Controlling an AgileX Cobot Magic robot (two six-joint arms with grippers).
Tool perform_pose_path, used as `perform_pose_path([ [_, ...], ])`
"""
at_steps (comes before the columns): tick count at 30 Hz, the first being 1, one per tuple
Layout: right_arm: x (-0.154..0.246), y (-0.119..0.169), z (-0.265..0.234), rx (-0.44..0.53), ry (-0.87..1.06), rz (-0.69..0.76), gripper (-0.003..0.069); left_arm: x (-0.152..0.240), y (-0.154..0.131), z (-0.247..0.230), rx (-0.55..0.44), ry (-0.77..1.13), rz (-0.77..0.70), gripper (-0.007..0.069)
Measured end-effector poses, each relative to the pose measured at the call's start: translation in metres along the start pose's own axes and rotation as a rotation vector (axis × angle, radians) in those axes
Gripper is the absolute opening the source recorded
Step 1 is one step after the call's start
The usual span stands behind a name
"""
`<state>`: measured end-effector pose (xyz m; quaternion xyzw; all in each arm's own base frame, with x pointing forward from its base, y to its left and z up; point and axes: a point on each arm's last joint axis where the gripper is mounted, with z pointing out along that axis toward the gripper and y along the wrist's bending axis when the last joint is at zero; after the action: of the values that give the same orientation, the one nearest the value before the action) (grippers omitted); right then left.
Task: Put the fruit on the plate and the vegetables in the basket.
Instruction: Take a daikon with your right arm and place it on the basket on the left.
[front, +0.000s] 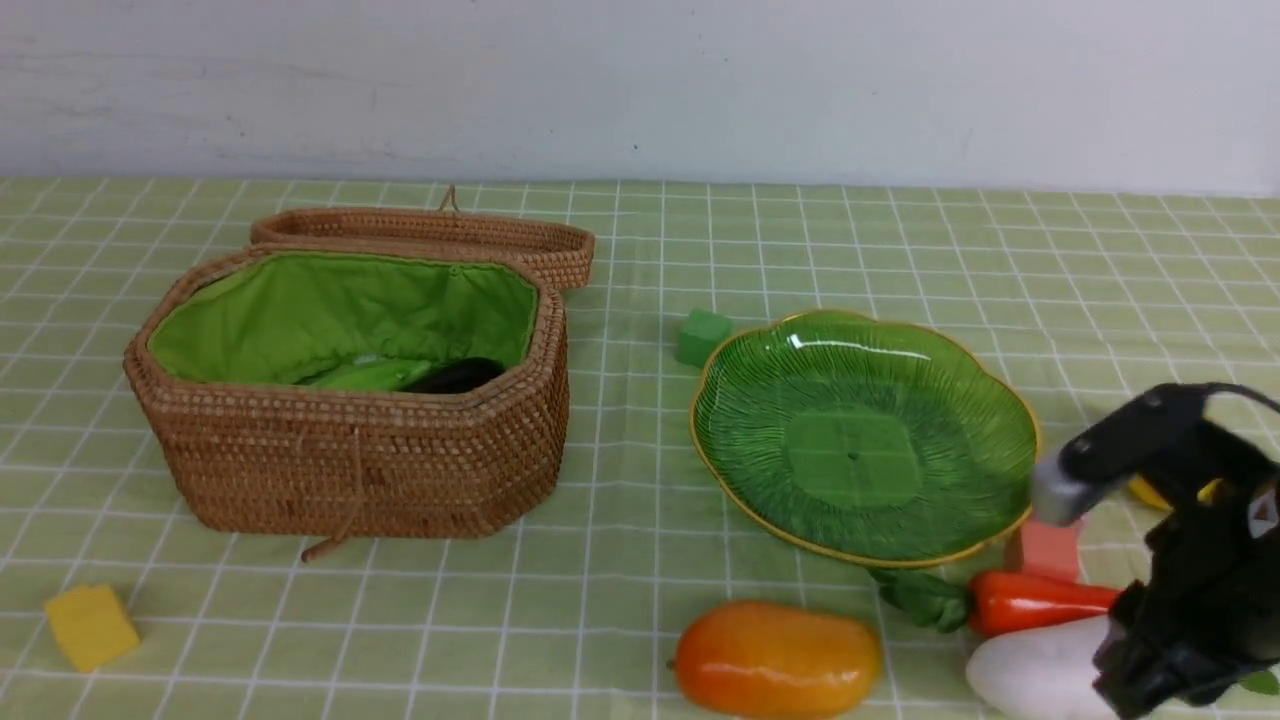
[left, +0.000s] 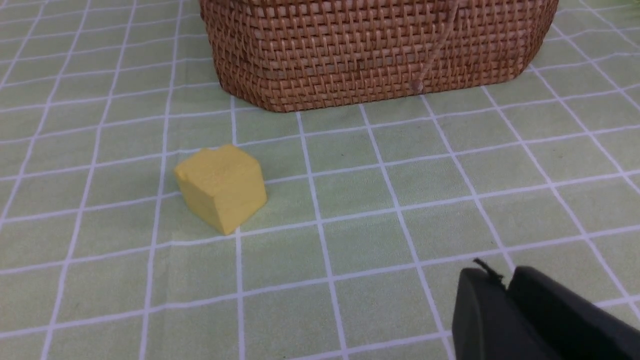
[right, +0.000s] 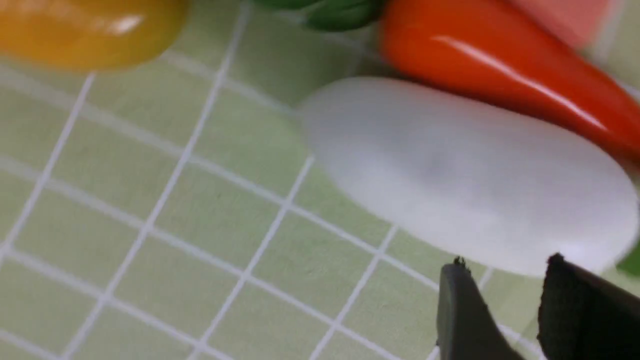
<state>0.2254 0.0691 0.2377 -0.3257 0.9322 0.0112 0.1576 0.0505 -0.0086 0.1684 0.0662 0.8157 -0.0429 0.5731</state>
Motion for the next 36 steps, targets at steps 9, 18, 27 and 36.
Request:
perform_pose_path([
  [9,-0.006,0.013,0.004,0.048,0.059,-0.646,0.0454,0.000,0.000,0.000,0.000,0.000,0.000,0.0083],
  [18,-0.013,0.006,0.024,0.089,0.090,-0.720,0.0673,0.000,0.000,0.000,0.000,0.000,0.000,0.0092],
  [27,-0.020,0.004,0.066,0.036,0.154,-0.739,0.0489,0.000,0.000,0.000,0.000,0.000,0.000,0.0099],
  [36,-0.021,0.005,0.060,0.024,0.144,-0.707,0.0489,0.000,0.000,0.000,0.000,0.000,0.000,0.0111],
])
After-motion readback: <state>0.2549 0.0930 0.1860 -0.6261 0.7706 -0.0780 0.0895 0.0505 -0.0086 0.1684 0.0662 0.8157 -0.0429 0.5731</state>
